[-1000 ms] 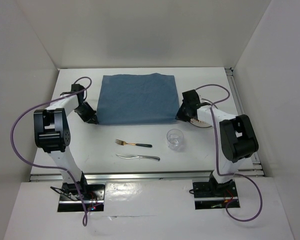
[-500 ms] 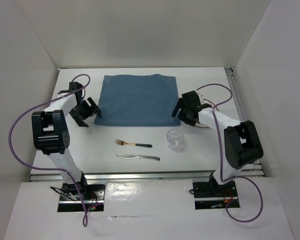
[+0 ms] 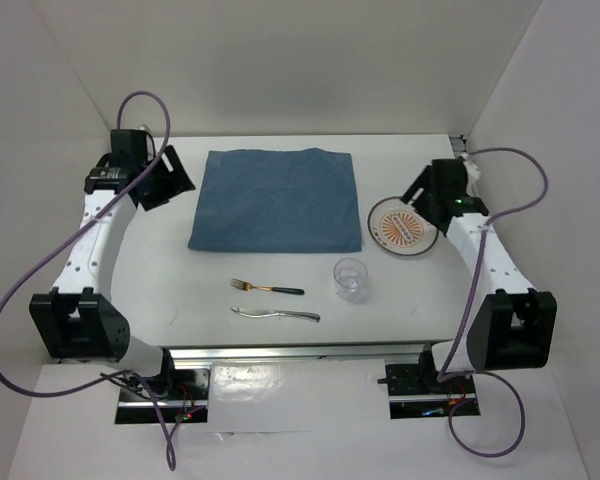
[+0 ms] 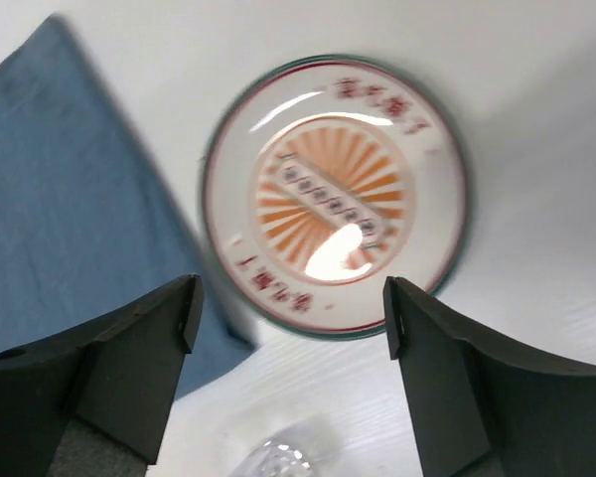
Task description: Set the dinner table for one person
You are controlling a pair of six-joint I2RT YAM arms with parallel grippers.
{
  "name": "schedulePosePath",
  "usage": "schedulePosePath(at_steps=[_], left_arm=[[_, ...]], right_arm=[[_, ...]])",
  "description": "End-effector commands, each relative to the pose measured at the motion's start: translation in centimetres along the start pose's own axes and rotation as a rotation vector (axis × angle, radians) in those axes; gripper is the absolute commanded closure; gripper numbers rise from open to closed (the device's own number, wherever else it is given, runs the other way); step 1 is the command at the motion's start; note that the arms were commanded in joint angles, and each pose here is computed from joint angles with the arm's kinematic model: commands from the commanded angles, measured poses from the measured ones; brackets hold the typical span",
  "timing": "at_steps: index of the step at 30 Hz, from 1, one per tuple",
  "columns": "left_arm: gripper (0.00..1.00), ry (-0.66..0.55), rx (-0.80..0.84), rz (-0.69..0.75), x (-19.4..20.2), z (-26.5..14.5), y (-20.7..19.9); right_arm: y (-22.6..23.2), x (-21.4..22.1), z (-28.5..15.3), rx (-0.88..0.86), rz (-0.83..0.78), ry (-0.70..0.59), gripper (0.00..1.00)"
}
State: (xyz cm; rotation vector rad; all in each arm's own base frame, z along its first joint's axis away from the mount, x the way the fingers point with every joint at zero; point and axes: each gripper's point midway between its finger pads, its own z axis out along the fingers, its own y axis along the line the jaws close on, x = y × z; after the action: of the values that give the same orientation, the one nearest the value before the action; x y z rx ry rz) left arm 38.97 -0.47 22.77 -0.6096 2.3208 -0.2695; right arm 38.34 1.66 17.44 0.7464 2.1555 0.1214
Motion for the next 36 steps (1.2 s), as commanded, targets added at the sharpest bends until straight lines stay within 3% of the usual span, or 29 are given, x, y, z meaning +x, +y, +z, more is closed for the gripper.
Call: schedulePosePath(at_steps=[1, 2, 4, 7, 11, 16, 27, 31, 35, 36], left_arm=[[0.14, 0.025, 0.095, 0.155, 2.9, -1.1, -2.9], [0.14, 0.03, 0.106, 0.168, 3.3, -1.2, -3.5], [0.12, 0.049, 0.137, 0.195, 4.5, -1.5, -4.6], [0.1, 0.066, 0.137, 0.228, 5.6, -1.7, -4.9], [0.03, 0.087, 0.143, 0.248, 6.2, -1.3, -5.3], [0.03, 0.109, 0.126, 0.255, 6.6, -0.9, -5.3], [0.03, 0.076, 0.086, 0.267, 5.5, -0.9, -4.9], [0.03, 0.084, 0.103, 0.257, 5.5, -0.9, -5.4], [0.03, 0.092, 0.098, 0.257, 5.6, -0.6, -5.3], [0.03, 0.092, 0.098, 0.257, 5.6, -0.6, -5.3]], right_arm=[[-6.1, 2.0, 0.2, 0.085, 0.11, 0.15, 0.14], [-5.3, 3.2, 0.2, 0.002, 0.137, 0.214, 0.13], [-5.5, 3.6, -0.1, -0.038, 0.195, 0.204, 0.07], [-8.0, 5.6, 0.0, -0.039, 0.275, 0.21, 0.07], [-8.7, 6.1, 0.6, -0.074, 0.323, 0.194, 0.11], [-8.8, 6.0, 2.4, -0.096, 0.336, 0.167, 0.12], [-9.6, 9.3, 6.3, -0.083, 0.393, 0.253, 0.2], [-9.4, 8.9, 7.3, -0.093, 0.399, 0.237, 0.3], [-9.5, 8.4, 8.0, -0.093, 0.406, 0.213, 0.51], [-9.6, 8.4, 8.0, -0.085, 0.406, 0.207, 0.65]])
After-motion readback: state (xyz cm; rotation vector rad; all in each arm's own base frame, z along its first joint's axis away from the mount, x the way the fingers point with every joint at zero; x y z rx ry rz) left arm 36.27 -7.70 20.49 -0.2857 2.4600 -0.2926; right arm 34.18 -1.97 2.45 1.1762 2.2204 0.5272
